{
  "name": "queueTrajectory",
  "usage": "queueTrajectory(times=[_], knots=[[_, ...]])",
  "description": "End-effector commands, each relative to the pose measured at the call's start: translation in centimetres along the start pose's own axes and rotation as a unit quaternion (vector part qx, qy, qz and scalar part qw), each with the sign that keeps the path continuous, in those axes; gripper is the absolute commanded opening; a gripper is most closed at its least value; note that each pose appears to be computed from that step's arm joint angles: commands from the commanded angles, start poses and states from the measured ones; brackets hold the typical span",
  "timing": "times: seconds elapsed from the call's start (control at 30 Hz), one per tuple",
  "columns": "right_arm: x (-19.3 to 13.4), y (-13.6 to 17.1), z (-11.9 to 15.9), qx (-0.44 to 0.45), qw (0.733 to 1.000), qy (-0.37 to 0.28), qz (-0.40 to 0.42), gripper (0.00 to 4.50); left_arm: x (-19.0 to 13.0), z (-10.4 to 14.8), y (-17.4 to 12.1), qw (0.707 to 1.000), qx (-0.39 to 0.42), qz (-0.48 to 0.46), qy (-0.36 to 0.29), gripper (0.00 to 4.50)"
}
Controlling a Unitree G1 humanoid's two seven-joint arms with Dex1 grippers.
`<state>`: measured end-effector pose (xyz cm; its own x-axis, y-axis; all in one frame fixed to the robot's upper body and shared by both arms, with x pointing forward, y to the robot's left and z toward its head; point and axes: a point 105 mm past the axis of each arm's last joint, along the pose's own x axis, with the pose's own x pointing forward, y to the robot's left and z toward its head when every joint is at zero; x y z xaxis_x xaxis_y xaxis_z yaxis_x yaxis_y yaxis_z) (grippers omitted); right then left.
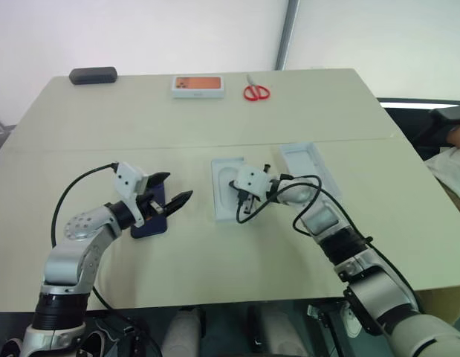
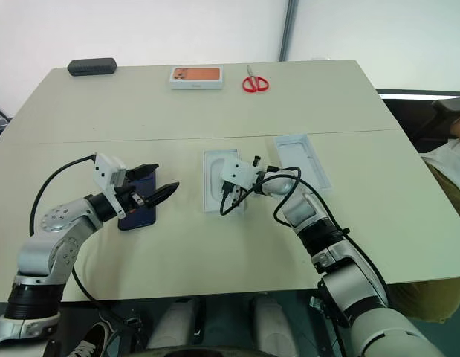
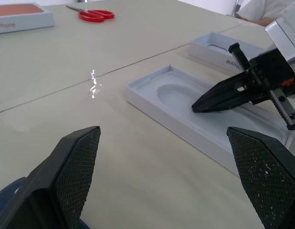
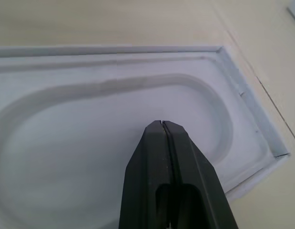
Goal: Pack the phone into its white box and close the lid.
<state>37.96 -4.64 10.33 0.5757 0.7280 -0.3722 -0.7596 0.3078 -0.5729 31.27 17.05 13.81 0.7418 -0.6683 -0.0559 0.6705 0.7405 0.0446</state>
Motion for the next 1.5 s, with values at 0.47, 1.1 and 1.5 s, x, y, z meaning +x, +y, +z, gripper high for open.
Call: queueTrajectory(times=[0.47,1.1,1.5], knots=[[-1.2,-2.2,7.7,0.092,0.983,-0.157,-0.028,0.01,-5.2,0.1,4.3,0.979,-0.187,0.066,0.039,4.5],[7.8,7.9,13.2,-0.016,0.985,-0.119,0.127,0.01,-9.6,-4.1,7.7,0.931,-0.284,0.203,0.108,4.5],[8.7,7.8,12.0,-0.055,0.987,-0.08,0.125,0.01,-8.5,-6.1,5.1,0.898,-0.371,0.184,0.148,4.5]])
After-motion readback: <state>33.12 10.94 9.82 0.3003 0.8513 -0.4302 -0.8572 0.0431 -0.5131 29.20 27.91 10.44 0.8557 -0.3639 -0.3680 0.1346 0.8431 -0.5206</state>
